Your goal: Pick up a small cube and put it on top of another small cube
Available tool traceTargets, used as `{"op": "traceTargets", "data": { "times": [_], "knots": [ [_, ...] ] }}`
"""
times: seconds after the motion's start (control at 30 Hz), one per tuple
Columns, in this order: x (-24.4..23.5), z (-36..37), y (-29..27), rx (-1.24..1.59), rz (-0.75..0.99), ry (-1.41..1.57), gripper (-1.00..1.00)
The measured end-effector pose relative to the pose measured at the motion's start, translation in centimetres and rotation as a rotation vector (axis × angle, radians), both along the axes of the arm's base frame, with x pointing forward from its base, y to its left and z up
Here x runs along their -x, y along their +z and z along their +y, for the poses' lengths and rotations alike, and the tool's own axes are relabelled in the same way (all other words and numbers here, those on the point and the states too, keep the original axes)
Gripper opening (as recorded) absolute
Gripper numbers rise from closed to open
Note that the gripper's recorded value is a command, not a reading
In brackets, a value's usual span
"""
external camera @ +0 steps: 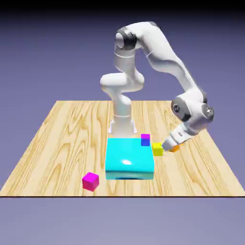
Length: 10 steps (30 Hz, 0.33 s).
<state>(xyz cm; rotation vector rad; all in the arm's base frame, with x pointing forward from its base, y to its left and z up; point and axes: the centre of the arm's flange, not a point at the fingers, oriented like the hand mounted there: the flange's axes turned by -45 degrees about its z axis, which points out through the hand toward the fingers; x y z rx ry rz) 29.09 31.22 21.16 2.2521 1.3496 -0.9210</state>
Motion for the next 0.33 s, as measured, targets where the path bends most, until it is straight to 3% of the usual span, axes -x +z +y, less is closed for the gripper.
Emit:
{"op": "traceTargets", "data": {
  "times": [0.03, 0.2, 0.23, 0.33],
  "knots": [
    [2.4, -0.3, -0.5, 0.059, 0.025, 0.056, -1.00],
    [3.1, -4.6, -5.6, 0.104, 0.027, 0.010, -1.00],
    [3.5, -5.3, -6.6, 0.103, 0.028, 0.010, 1.00],
    [2.9, -4.4, -5.3, 0.105, 0.025, 0.012, 1.00]
  ]
}}
